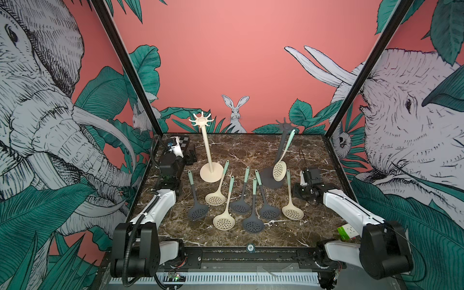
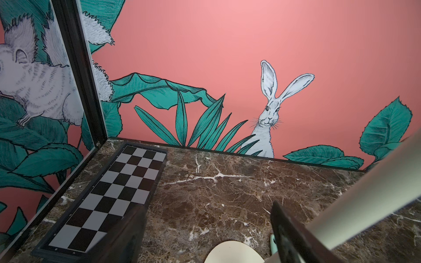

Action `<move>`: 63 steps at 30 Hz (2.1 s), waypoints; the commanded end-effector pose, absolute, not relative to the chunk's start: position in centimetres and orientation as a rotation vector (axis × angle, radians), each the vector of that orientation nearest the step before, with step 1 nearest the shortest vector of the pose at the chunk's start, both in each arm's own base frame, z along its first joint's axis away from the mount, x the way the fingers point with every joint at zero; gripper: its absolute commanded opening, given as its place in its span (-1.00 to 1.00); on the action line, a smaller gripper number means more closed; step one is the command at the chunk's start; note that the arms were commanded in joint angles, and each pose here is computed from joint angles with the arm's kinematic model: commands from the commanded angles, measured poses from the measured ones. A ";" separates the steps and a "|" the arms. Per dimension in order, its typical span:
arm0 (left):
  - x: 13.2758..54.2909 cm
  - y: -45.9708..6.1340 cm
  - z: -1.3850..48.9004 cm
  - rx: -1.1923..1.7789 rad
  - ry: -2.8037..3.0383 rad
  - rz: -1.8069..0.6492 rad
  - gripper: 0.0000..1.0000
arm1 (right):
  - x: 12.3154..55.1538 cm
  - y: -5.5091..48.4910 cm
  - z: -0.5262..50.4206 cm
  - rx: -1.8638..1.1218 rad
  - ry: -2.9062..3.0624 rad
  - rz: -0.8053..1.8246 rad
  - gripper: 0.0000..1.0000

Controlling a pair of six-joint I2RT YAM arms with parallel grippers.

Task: Hang the skimmer on the kitchen utensil rack
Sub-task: Pick up the skimmer from the center of the board.

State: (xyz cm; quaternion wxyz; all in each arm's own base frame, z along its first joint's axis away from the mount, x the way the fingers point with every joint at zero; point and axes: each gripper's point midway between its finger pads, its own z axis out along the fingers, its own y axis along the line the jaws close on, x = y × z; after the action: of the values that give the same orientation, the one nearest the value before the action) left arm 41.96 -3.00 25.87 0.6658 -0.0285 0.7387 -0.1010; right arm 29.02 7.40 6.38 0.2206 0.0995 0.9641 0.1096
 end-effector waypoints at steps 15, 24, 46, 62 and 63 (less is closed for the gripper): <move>41.9 -2.9 26.0 -0.077 1.639 -0.252 0.74 | 31.5 8.3 2.6 0.313 2.730 0.295 -0.44; 42.0 -2.6 25.8 -0.082 1.656 -0.236 0.74 | 31.4 8.5 1.3 0.304 2.786 0.259 -0.74; 42.0 -2.4 26.2 -0.079 1.649 -0.231 0.74 | 31.8 2.3 11.4 0.343 2.502 0.029 -1.00; 42.0 -2.5 26.5 -0.074 1.640 -0.239 0.74 | 31.6 3.9 23.9 0.151 2.072 0.263 -1.00; 42.0 -2.5 26.5 -0.073 1.640 -0.238 0.74 | 31.3 4.2 25.2 0.126 2.028 0.281 -1.00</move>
State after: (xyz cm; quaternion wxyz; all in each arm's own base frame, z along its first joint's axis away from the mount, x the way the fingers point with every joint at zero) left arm 42.08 -2.50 25.49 0.6655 -0.0352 0.7388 -0.1005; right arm 31.03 3.27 20.21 0.4424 0.0903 0.8877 0.0897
